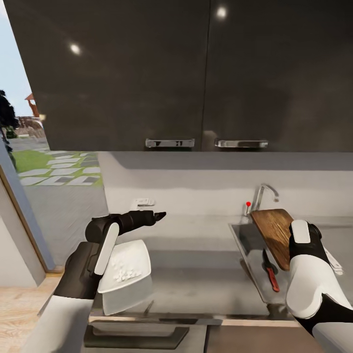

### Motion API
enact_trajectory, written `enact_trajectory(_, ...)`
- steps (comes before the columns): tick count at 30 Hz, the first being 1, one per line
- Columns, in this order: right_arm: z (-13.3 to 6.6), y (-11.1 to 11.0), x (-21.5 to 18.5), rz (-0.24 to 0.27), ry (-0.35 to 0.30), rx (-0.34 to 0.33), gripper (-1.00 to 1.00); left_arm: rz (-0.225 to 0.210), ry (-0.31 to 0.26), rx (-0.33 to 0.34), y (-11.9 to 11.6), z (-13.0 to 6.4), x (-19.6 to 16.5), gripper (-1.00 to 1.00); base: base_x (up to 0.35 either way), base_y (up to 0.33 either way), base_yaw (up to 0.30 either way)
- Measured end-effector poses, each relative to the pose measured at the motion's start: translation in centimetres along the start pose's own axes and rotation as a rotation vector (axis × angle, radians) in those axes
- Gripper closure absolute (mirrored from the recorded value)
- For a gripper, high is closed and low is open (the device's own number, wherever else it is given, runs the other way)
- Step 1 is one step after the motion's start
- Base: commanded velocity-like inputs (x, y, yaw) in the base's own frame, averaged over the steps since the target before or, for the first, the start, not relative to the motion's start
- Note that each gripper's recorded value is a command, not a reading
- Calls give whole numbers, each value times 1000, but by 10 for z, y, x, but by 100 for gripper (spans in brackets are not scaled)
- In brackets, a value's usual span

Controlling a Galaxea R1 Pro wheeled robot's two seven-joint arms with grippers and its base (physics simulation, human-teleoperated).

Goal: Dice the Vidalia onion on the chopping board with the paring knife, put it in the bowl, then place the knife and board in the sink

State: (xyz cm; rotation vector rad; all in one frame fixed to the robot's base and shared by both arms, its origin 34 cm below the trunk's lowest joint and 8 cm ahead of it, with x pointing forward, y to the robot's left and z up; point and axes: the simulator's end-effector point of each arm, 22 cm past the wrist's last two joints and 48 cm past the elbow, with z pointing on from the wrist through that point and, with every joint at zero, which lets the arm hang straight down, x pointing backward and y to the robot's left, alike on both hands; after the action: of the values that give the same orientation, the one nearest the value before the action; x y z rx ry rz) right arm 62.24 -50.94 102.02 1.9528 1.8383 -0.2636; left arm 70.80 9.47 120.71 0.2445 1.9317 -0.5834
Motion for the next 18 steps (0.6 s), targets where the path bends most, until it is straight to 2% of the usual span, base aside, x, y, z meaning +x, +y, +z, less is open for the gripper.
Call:
enact_trajectory(5, 0, 0, 0, 0, 0, 1, 100, 0, 1, 0, 0, 1, 0, -100, 112, 0, 0)
enact_trajectory(18, 6, -2, 3, 2, 7, 12, 100, -5, 8, -1, 3, 4, 4, -100, 10, 0, 0)
